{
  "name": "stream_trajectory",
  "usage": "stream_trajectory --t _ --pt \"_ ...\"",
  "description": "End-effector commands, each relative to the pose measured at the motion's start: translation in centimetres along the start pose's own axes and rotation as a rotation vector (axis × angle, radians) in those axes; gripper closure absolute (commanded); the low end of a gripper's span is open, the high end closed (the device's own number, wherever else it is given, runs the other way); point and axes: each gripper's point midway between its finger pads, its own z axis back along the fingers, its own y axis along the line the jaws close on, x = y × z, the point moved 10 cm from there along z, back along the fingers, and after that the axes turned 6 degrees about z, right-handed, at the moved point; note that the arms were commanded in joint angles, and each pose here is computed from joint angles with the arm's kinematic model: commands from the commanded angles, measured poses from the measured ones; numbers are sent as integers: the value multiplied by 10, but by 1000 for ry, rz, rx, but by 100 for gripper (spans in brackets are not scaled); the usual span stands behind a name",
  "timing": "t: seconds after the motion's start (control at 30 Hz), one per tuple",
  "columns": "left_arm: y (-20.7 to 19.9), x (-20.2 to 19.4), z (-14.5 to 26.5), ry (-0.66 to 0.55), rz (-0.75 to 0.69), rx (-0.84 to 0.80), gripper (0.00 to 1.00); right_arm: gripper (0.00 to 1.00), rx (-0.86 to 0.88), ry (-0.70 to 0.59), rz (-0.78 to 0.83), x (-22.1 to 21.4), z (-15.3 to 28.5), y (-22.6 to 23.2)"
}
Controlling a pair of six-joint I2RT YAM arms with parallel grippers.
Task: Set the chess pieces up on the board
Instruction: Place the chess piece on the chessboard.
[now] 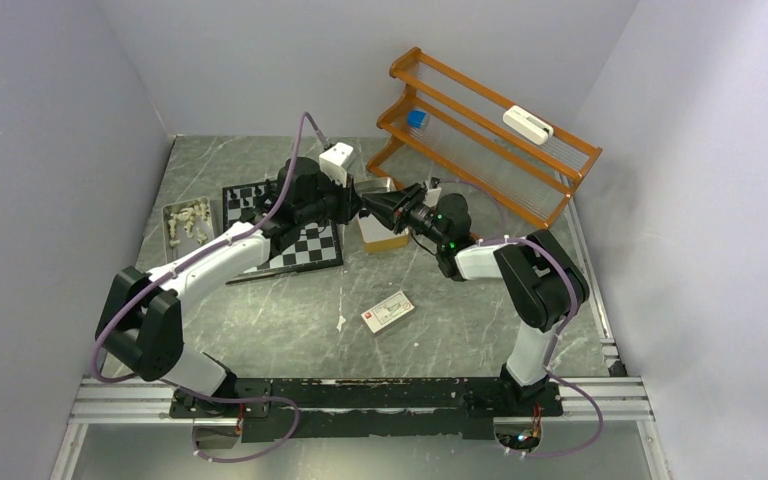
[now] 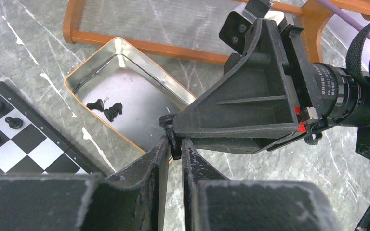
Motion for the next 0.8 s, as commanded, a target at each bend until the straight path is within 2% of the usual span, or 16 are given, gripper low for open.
stream_trajectory --t 0.0,0.23,0.43,0.6,0.7,0.77 --pt "-8 11 -2 -54 2 -46 84 74 11 10 11 -2 1 -2" --pt "-12 22 7 -64 36 -11 89 64 -17 12 54 -3 5 -9" --pt "-15 29 15 -12 44 15 91 53 -50 13 96 -2 15 -18" --pt "-2 19 20 95 76 121 92 46 -68 -5 162 4 25 -15" --pt "9 15 27 150 104 181 93 35 -114 -26 217 12 30 -13" --pt "18 16 33 167 126 208 93 33 -142 -45 276 16 34 -11"
